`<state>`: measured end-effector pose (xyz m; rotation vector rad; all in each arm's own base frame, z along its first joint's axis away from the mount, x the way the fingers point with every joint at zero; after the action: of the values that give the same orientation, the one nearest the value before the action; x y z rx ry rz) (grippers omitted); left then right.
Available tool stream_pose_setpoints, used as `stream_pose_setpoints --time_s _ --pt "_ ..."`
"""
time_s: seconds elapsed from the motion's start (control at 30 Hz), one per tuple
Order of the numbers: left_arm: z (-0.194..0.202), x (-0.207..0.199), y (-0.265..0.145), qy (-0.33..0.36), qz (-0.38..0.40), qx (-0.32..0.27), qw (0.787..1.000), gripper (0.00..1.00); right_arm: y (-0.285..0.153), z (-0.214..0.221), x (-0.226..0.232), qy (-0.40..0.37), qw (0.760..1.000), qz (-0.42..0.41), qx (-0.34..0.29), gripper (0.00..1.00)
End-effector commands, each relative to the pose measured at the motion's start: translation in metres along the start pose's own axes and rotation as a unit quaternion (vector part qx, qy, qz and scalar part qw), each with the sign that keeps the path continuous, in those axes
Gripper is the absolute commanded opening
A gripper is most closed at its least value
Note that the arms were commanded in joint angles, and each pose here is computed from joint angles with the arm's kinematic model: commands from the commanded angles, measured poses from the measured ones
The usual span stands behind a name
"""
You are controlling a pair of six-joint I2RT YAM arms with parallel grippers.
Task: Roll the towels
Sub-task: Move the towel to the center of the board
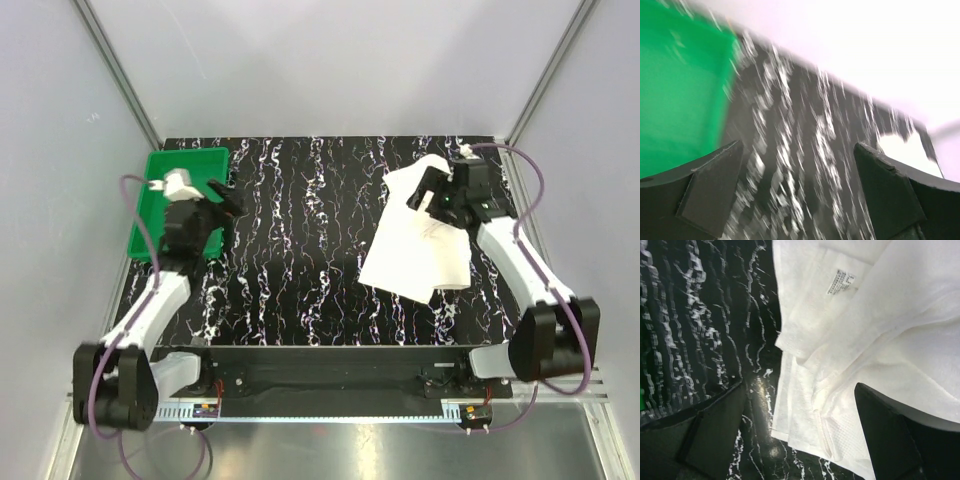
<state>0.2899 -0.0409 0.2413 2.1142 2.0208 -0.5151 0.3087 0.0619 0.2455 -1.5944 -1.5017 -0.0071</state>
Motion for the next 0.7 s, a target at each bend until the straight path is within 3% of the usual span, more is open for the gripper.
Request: stream_pose_setpoints --time_s 0.0,0.17,0.37,0.67 --pt "0.045 -0.038 -0.006 -0.037 0.075 0.151 0.985 0.99 0.006 0.008 -0.01 -0.031 0.991 0.128 0.034 0.96" --pt "0.062 -0.061 -0.017 -0.009 0.101 0.195 0.976 0.99 0.032 0.023 -0.026 -0.011 0.981 0.186 0.058 0.71" --pt "0.08 -0.064 -0.034 0.001 0.115 0.214 0.97 0.99 0.057 0.027 -0.036 -0.02 0.971 0.23 0.069 0.62" --pt "0.085 -0.067 -0.036 0.016 0.117 0.227 0.967 0.99 0.076 0.023 -0.04 -0.037 0.966 0.248 0.059 0.31"
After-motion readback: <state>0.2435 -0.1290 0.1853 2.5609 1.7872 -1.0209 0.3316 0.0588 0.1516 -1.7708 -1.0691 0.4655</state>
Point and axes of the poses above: each gripper's point midway between its finger pads, its own y axis out along the fingers, its own x axis along the line the jaws close on, z = x × y, the point moved 9 cm from there along -y, back along the fingers, and after that the axes turned 12 degrees about y, right-handed, at the moved point
